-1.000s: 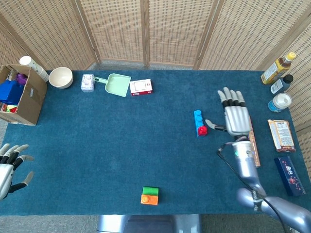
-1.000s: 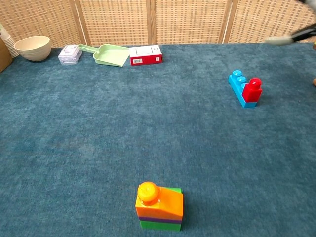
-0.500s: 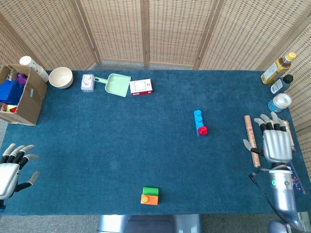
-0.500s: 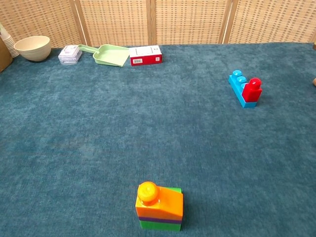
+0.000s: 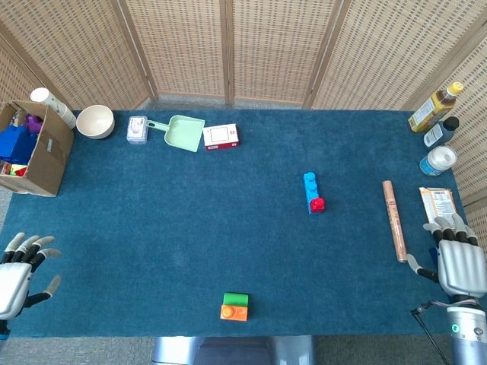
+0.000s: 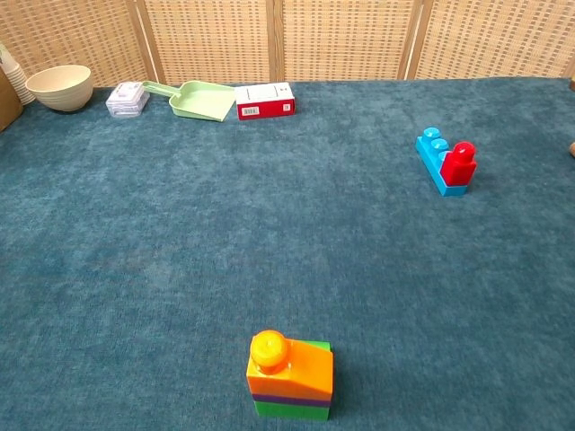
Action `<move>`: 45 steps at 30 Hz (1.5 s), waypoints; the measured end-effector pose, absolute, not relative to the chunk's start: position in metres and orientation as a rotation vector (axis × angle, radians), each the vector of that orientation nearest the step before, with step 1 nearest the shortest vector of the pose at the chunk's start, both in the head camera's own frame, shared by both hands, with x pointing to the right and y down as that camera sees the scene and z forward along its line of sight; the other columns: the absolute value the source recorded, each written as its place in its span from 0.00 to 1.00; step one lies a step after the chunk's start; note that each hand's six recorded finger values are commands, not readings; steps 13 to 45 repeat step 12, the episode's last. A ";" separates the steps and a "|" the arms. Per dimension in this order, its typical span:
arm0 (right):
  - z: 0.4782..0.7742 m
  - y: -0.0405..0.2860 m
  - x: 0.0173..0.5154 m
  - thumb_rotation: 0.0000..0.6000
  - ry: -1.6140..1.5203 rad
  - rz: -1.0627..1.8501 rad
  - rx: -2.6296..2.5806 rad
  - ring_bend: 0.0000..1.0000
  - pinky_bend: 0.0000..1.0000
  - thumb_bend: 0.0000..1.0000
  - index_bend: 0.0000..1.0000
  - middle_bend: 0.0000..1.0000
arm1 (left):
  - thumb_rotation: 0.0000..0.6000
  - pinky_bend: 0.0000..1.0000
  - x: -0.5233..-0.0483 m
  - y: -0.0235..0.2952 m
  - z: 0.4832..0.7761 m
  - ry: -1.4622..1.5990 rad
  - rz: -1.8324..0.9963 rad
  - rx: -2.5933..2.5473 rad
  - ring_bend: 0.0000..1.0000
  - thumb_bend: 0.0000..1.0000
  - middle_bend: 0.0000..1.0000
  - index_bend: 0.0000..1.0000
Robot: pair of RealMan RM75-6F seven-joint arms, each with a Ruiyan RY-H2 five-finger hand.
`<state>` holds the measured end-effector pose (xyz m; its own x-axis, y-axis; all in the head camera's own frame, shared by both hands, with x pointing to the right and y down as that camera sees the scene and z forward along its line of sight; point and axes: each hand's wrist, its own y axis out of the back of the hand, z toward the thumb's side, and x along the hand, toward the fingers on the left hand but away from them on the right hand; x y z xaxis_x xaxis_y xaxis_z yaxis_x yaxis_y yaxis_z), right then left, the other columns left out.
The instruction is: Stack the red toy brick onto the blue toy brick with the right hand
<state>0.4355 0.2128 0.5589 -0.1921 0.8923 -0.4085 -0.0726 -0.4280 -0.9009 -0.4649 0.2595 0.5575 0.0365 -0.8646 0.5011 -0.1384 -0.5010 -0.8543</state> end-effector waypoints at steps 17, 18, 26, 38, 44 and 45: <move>0.565 0.224 0.437 0.72 -1.027 1.745 -1.367 0.07 0.20 0.26 0.30 0.22 | 0.94 0.00 -0.460 0.250 0.560 1.007 -1.511 -1.704 0.17 0.41 0.22 0.35; 0.565 0.224 0.437 0.72 -1.027 1.745 -1.367 0.07 0.20 0.26 0.30 0.22 | 0.94 0.00 -0.460 0.250 0.560 1.007 -1.511 -1.704 0.17 0.41 0.22 0.35; 0.565 0.224 0.437 0.72 -1.027 1.745 -1.367 0.07 0.20 0.26 0.30 0.22 | 0.94 0.00 -0.460 0.250 0.560 1.007 -1.511 -1.704 0.17 0.41 0.22 0.35; 0.565 0.224 0.437 0.72 -1.027 1.745 -1.367 0.07 0.20 0.26 0.30 0.22 | 0.94 0.00 -0.460 0.250 0.560 1.007 -1.511 -1.704 0.17 0.41 0.22 0.35; 0.565 0.224 0.437 0.72 -1.027 1.745 -1.367 0.07 0.20 0.26 0.30 0.22 | 0.94 0.00 -0.460 0.250 0.560 1.007 -1.511 -1.704 0.17 0.41 0.22 0.35; 0.565 0.224 0.437 0.72 -1.027 1.745 -1.367 0.07 0.20 0.26 0.30 0.22 | 0.94 0.00 -0.460 0.250 0.560 1.007 -1.511 -1.704 0.17 0.41 0.22 0.35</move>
